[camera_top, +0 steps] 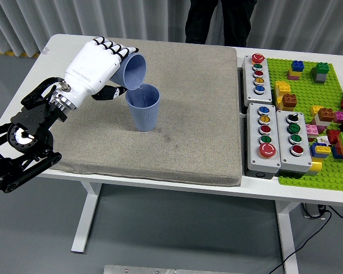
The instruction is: Pick cup pour cup place
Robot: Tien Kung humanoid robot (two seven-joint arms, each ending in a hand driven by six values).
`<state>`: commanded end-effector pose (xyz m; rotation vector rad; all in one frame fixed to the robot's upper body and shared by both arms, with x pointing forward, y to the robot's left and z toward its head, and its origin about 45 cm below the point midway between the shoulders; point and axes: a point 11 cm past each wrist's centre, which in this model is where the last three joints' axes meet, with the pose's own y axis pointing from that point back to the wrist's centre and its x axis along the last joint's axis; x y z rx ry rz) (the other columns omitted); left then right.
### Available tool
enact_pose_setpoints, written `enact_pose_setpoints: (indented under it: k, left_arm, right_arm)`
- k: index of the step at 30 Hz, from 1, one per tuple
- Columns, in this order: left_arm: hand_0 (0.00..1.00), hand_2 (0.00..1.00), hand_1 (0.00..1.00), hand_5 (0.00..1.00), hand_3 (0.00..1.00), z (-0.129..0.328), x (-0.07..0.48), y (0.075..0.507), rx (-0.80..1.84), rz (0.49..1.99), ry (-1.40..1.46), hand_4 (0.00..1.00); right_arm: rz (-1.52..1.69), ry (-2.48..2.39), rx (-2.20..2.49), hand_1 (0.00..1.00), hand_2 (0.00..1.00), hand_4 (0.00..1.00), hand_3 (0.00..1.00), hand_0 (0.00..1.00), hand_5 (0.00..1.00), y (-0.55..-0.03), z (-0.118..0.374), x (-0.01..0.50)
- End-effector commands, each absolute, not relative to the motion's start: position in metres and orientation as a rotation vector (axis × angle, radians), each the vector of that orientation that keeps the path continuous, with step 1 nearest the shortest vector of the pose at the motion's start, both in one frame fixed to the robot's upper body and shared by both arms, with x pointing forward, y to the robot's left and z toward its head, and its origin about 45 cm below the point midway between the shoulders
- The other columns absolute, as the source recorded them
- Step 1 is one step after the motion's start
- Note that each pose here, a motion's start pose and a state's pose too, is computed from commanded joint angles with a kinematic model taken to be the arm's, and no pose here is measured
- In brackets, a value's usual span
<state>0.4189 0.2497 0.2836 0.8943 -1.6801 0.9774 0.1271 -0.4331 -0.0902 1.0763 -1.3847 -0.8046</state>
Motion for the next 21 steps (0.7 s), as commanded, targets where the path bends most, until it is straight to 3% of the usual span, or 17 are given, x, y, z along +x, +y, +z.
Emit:
enact_pose_setpoints:
  k: [21]
  left_arm:
    - [0.646, 0.638, 0.619, 0.117, 0.645, 0.2878, 0.4211, 0.2523, 0.931, 0.941, -1.719, 0.649]
  right_arm:
    - [-0.809, -1.384, 1.073, 0.683, 0.619, 0.017, 0.602, 0.696, 0.178, -0.4329, -0.0909, 0.1249]
